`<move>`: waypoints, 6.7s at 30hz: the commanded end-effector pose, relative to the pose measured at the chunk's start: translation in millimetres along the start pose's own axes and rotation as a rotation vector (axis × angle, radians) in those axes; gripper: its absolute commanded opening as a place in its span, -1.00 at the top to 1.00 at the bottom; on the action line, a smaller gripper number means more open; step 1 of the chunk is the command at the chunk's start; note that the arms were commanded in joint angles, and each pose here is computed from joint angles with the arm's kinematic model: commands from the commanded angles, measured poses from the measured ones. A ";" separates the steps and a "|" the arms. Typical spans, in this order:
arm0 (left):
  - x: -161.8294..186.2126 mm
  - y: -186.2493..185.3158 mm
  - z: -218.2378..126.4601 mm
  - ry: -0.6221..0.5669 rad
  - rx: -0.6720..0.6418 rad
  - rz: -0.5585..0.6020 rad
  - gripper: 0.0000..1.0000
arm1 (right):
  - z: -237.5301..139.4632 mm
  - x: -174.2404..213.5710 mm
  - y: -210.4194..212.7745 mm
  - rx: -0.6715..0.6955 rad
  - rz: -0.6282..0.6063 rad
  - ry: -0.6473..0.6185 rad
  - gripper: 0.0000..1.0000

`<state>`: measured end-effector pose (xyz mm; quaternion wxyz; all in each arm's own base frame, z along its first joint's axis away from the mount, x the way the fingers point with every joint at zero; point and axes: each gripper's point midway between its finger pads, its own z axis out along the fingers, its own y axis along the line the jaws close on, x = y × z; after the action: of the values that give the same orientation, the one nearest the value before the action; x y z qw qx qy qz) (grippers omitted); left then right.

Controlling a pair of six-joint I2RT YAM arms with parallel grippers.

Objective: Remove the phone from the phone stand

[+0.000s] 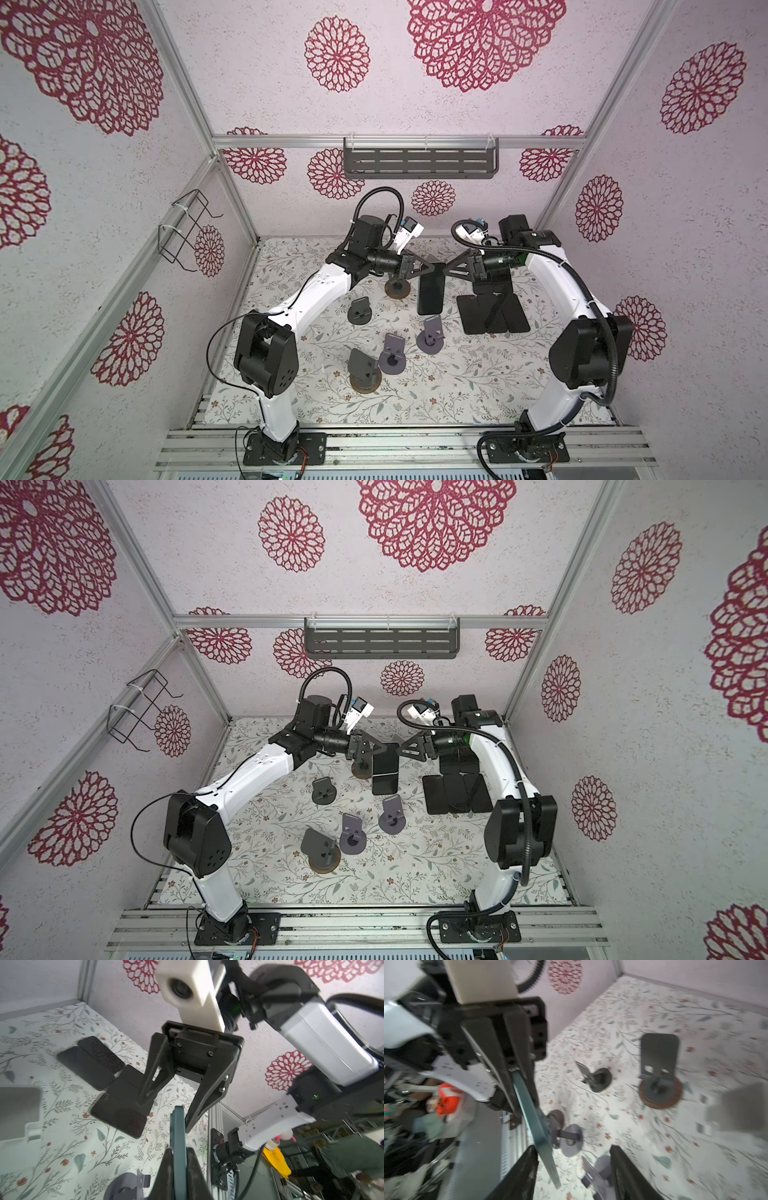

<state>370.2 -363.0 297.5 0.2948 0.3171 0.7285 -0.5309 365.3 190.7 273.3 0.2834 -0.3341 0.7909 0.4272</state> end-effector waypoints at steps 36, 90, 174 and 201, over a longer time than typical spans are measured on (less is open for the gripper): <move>-54.0 20.0 -25.9 -0.269 -0.237 -0.207 1.00 | 63.5 -31.1 25.2 0.463 0.053 -0.198 -0.79; 5.1 50.6 -227.7 -0.174 -0.910 -0.027 -0.18 | -61.8 24.5 -96.4 0.920 0.323 -0.108 0.80; 58.9 99.2 -225.7 -0.131 -0.956 -0.163 -0.25 | 33.2 83.2 -269.6 1.064 0.517 0.195 -0.12; 59.1 98.3 -225.1 -0.125 -0.952 -0.160 -0.34 | 41.4 74.2 -261.4 1.026 0.535 0.172 -0.57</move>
<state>386.8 -116.8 243.1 0.3947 0.0518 0.9000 -0.1774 527.0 88.9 36.8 0.2063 0.0148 0.9784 -0.0025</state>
